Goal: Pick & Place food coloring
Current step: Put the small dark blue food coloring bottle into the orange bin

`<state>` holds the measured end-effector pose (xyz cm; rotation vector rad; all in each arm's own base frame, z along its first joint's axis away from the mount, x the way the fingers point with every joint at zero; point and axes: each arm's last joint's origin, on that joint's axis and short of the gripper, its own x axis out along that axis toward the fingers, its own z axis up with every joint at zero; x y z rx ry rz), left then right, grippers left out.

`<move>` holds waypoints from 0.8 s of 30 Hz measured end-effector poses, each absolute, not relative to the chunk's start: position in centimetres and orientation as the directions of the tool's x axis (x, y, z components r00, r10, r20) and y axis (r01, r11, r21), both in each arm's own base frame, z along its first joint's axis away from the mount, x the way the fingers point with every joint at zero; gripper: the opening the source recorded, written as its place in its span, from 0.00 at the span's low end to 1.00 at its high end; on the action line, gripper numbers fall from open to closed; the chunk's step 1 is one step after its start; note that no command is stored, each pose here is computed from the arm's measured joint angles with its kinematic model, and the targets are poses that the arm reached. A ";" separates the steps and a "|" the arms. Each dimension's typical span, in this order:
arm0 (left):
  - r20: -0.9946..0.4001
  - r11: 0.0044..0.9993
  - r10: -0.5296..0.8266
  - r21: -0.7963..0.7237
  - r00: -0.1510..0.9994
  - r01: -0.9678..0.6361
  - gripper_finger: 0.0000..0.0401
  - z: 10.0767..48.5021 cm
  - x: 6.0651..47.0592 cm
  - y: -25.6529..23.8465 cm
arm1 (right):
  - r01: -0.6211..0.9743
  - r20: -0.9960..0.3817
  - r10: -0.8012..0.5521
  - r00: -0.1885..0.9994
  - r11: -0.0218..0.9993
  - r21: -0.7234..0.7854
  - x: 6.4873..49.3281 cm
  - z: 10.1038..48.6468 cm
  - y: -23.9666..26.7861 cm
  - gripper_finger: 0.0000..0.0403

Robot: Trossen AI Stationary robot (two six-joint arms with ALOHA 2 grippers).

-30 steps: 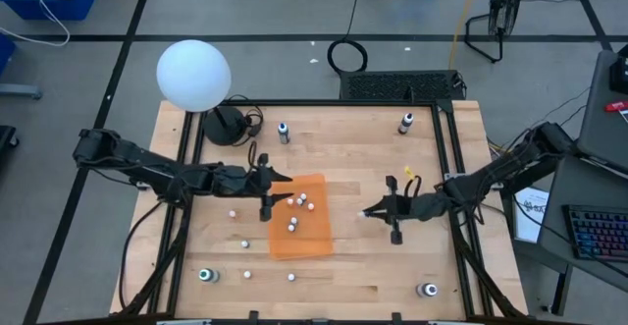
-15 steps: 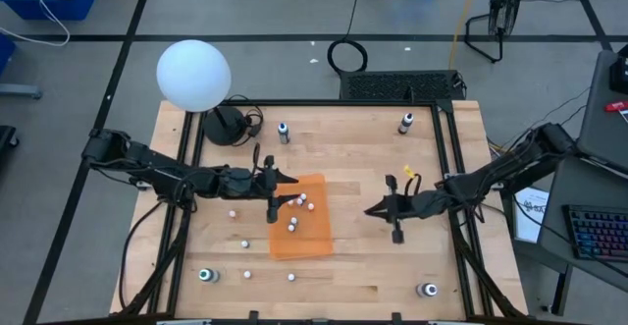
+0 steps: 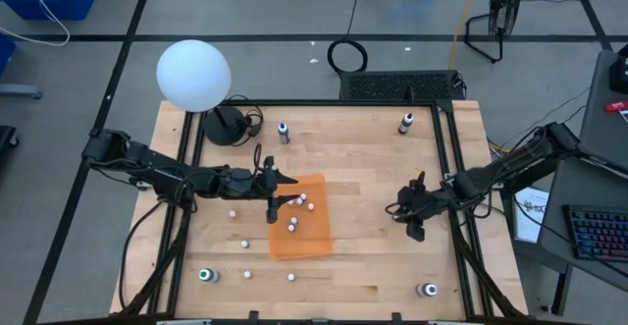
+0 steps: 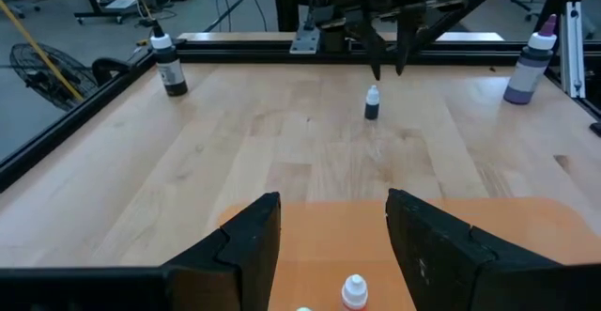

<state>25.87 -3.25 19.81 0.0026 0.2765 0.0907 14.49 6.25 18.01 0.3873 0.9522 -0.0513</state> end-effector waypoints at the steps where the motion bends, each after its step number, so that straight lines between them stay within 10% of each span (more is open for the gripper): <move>1: -0.272 0.996 0.090 0.015 0.958 -0.089 0.49 19.8 25.9 -3.3 | 0.213 -0.802 0.130 0.583 0.928 0.306 14.5 18.0 6.2 0.26; 15: -0.271 0.996 0.091 0.019 0.958 -0.089 0.49 19.8 25.9 -3.2 | 0.284 -0.882 -0.018 0.471 0.950 0.132 16.2 22.3 5.5 0.23; 24: -0.292 0.996 0.092 0.024 0.952 -0.089 0.49 19.6 25.8 -3.2 | 0.257 -0.986 -0.007 0.165 0.966 0.036 19.0 19.7 5.7 0.19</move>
